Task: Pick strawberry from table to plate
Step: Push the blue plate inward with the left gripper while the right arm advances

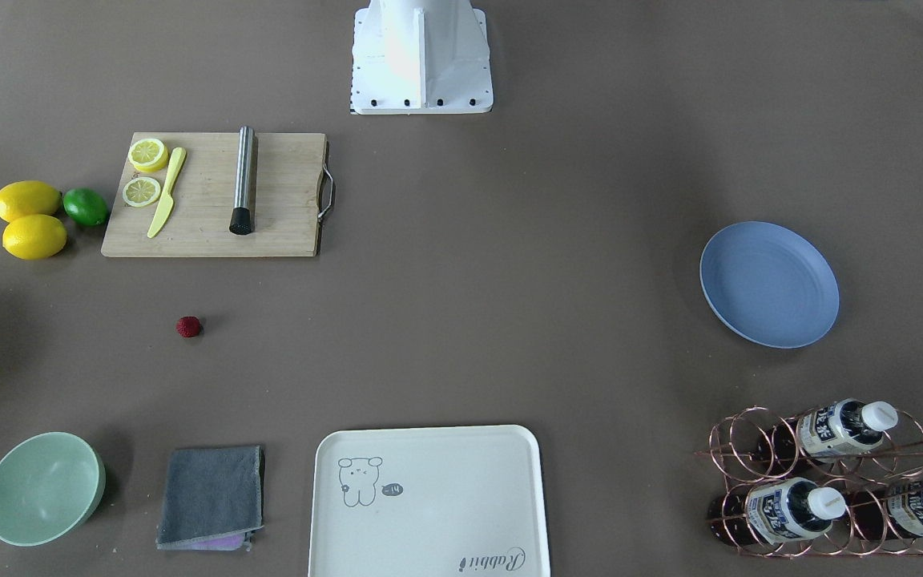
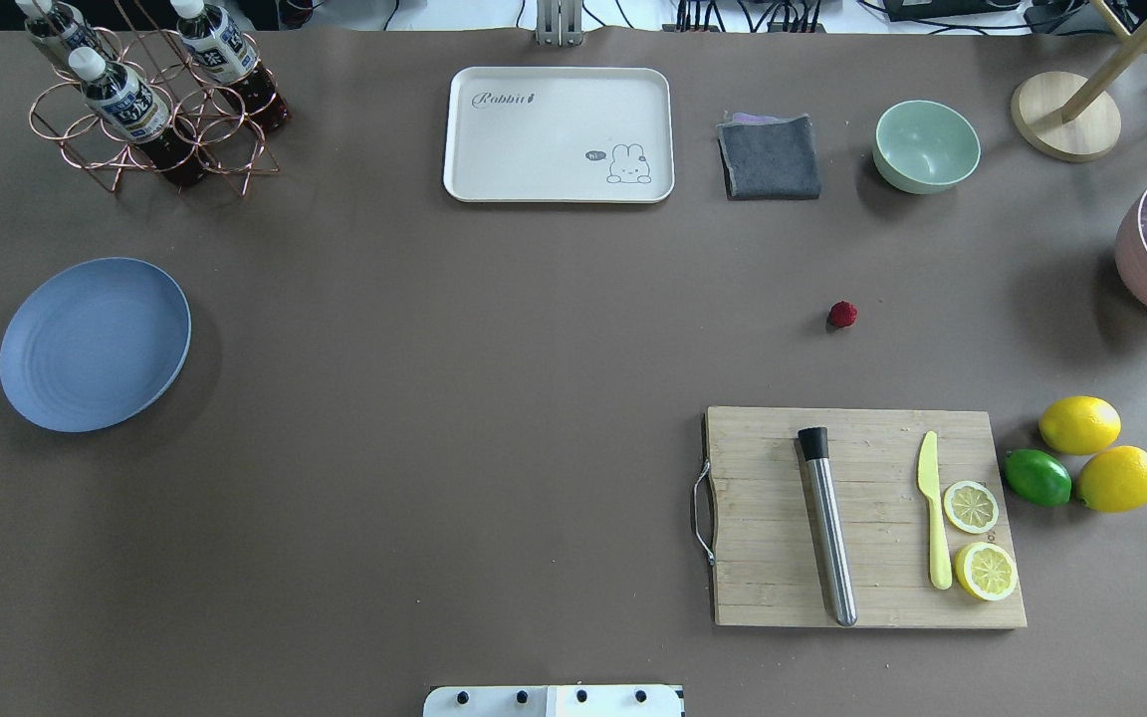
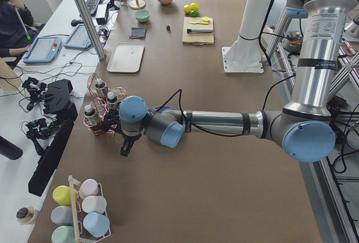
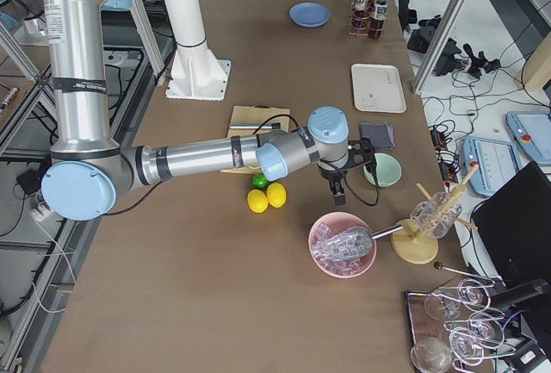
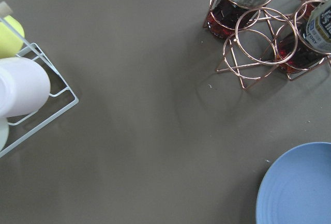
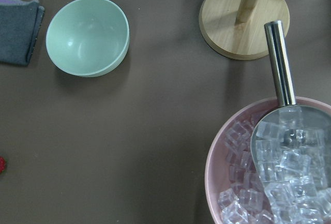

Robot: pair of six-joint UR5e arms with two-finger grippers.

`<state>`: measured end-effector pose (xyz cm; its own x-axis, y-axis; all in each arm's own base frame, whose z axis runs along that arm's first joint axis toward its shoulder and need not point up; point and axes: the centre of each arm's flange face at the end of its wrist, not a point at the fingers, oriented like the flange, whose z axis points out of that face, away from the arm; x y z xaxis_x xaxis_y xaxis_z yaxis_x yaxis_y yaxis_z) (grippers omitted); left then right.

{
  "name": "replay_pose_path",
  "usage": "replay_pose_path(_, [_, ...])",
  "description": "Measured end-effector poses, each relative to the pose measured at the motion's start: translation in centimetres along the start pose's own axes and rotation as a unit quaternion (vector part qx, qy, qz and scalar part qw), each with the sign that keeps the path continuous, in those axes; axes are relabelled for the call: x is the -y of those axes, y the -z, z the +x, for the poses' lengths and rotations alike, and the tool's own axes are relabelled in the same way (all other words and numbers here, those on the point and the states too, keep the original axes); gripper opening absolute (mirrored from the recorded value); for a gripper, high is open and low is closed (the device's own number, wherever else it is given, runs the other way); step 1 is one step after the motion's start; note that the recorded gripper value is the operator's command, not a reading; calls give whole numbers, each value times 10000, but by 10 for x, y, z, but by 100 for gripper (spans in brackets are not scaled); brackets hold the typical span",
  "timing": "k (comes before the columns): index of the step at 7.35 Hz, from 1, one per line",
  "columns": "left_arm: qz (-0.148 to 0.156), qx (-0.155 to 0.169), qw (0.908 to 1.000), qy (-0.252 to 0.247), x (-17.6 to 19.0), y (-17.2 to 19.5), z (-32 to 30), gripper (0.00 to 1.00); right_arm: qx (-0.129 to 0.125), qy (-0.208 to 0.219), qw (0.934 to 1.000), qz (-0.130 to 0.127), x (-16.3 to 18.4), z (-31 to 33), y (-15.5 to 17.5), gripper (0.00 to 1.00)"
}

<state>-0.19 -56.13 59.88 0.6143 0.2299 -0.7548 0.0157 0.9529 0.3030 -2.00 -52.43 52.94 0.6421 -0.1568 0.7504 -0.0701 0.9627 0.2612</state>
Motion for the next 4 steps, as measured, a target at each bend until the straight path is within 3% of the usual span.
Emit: replay_pose_path(4, [-288,-403,9980,396,-24,-110,50,96,38,18,10000,-25,1,-15,-11,100])
